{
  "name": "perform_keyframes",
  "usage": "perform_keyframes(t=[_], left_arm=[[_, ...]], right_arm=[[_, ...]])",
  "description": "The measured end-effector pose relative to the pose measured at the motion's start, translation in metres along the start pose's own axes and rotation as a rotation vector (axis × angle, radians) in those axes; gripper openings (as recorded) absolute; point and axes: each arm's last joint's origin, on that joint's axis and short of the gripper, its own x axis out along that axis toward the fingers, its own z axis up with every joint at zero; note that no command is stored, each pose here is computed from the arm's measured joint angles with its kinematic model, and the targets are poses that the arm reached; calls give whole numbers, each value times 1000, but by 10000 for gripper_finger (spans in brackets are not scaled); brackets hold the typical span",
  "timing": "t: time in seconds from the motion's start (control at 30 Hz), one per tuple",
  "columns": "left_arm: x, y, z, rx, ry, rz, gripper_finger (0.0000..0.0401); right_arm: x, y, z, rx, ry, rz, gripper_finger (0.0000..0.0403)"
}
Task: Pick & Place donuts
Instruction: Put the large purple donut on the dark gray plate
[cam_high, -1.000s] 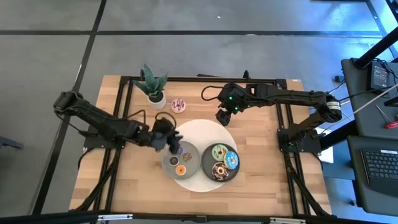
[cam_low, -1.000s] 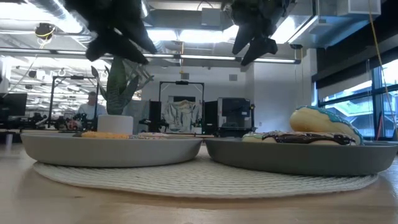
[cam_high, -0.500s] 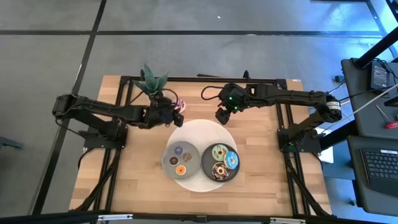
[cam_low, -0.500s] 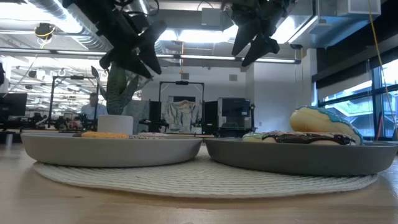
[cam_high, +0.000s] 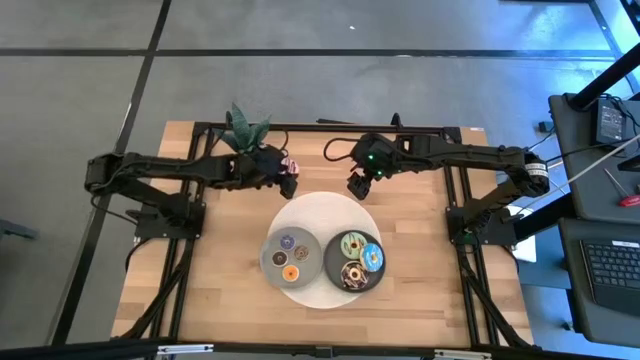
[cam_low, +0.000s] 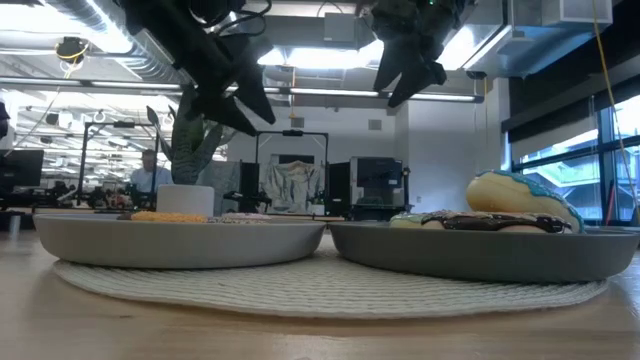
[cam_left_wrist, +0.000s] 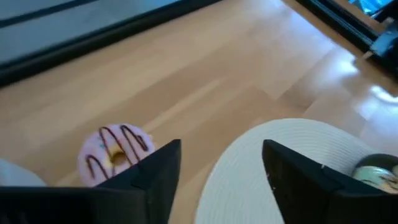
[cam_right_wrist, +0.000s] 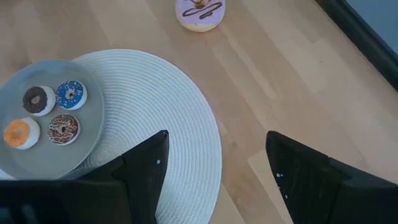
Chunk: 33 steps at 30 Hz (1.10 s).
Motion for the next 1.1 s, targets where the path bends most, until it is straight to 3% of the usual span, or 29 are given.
perform_keyframes(t=[0.17,0.4,0.63,0.77,0.97,1.1], left_arm=[[2,6,3,2,-3,28,263],[5,12,6,-29,14,21,274],[29,24,0,122,158,-14,274],[46,37,-13,239,303,36,274],[62,41,-22,647,371,-2,274],[70,46,-22,734,385,-18,274]], right_arm=[[0,-3,1,-15,-8,-28,269],[0,-4,1,-17,-8,-30,269],[0,-4,4,-14,-36,-37,268],[0,-5,5,-12,-56,-68,268],[0,-5,6,-10,-63,-68,268],[0,-5,6,-6,-63,-68,268]])
